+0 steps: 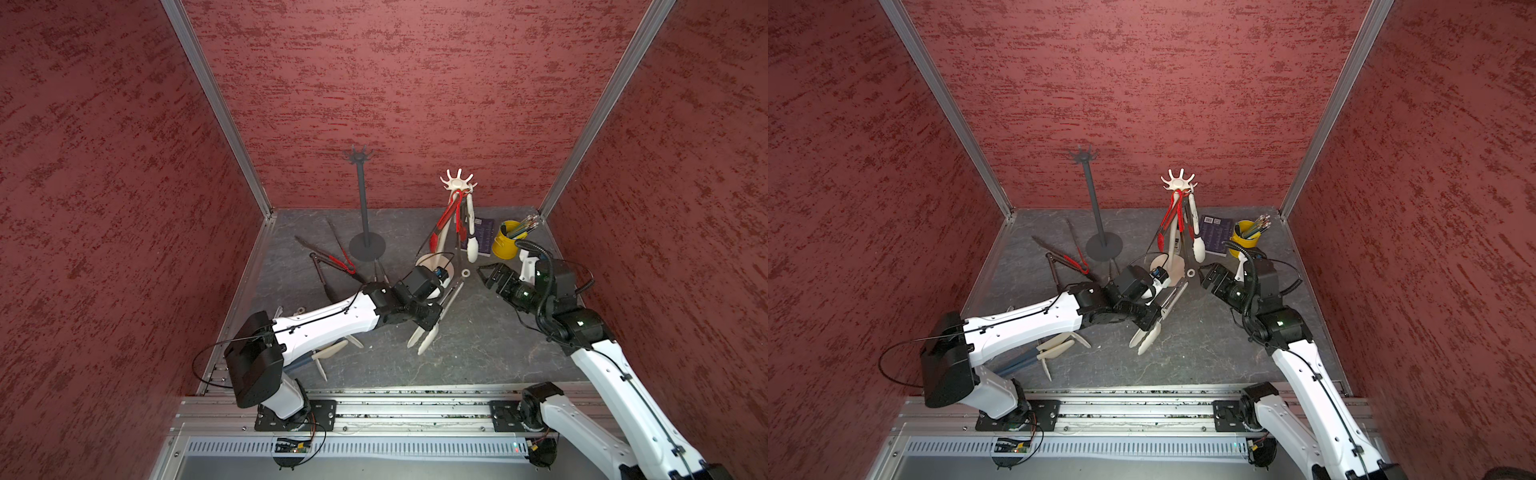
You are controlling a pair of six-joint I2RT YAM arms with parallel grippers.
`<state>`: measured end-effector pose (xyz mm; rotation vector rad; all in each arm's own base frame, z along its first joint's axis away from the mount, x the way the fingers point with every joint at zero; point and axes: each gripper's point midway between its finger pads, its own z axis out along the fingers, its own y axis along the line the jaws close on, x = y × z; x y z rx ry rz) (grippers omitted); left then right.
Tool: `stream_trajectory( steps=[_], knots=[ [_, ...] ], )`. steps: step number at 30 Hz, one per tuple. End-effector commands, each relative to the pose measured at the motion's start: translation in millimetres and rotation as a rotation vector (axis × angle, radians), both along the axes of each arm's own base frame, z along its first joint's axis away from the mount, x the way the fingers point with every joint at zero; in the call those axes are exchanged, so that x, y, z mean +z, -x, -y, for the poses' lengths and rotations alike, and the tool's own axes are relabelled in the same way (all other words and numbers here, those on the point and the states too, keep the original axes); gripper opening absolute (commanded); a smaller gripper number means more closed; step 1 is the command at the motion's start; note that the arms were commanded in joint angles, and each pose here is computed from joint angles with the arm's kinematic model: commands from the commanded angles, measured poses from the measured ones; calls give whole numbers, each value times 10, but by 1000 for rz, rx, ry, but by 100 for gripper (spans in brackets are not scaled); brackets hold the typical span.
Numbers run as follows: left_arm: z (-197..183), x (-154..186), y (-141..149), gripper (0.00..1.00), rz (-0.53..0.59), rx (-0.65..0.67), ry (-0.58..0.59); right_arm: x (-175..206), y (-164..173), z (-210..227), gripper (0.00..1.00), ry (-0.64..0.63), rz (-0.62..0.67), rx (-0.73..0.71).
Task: Hang food tongs on kitchen utensil racks
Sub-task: Pick up the food tongs from the center of the board.
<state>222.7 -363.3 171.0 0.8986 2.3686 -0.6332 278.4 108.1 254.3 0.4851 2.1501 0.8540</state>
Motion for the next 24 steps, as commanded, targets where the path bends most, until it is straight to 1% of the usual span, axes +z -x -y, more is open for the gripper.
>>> stream_trajectory(
  steps=[1,7,14,20,24],
  knots=[
    [12,317,-49,7,61,-3,80,347,-47,-76,99,-25,116,49],
    [-66,584,-72,7,95,13,127,566,-11,-194,99,-29,210,141],
    [-152,892,-89,7,144,23,195,823,38,-293,99,14,317,239],
    [-266,1191,-155,7,195,41,258,1042,99,-302,99,54,418,273],
    [-371,1375,-260,8,239,62,292,1147,136,-299,99,82,484,288]
  ],
)
